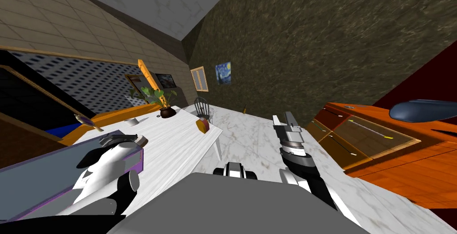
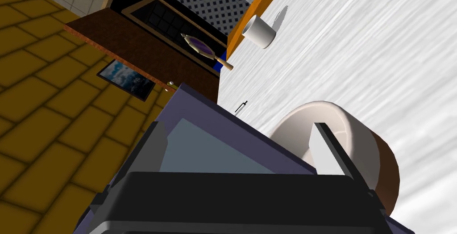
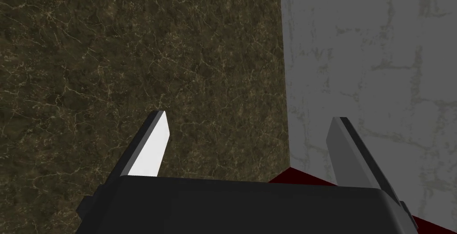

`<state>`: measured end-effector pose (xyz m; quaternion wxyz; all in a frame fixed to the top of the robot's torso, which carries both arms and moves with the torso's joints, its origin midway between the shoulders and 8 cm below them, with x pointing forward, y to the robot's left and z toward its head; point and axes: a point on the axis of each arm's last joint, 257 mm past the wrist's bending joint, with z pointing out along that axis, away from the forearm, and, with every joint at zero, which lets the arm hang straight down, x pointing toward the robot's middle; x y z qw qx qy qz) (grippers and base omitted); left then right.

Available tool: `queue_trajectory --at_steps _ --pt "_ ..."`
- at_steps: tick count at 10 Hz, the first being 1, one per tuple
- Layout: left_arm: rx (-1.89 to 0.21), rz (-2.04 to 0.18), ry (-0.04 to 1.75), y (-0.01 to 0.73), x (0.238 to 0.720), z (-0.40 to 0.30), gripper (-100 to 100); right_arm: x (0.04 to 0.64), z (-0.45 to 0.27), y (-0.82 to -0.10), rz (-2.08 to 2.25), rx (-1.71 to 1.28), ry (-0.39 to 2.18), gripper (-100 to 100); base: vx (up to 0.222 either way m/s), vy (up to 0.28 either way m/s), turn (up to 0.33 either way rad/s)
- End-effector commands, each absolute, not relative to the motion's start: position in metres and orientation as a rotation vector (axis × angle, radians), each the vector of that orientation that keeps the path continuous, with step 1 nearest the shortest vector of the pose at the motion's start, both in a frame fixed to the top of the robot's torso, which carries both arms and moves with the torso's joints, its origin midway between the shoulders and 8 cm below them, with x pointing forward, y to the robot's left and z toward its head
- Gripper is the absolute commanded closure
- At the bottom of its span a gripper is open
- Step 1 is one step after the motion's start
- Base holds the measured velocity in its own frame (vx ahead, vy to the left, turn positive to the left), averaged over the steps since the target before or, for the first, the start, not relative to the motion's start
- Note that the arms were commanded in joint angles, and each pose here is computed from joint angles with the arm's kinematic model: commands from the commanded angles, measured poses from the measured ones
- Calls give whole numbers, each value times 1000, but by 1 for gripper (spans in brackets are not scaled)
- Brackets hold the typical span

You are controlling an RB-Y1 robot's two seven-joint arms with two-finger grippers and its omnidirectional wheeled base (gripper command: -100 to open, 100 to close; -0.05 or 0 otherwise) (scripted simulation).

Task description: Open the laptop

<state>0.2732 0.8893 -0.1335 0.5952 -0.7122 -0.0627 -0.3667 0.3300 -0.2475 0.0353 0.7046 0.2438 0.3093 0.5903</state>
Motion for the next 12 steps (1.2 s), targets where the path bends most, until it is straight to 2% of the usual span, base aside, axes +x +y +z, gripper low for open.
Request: queue_trajectory --at_steps 1,4,5,6,8,12 --pt "-1664 -929 -113 868 327 -131 -100 330 35 -248 1313 542 688 0 59 3 238" --pt "-1677 -927 -51 857 344 -135 -100 330 35 -247 1313 542 688 0 3 4 -3" --pt "-1677 -969 -59 848 370 -132 -100 330 35 -247 1313 542 688 0 21 10 290" --pt "-1681 -979 -31 841 382 -132 -100 330 35 -248 1313 542 688 0 40 5 300" --pt "-1686 -977 0 835 390 -135 -100 330 35 -247 1313 542 688 0 17 -2 17" --pt "-1689 -1052 20 808 446 -125 -100 330 35 -247 1313 542 688 0 33 1 241"
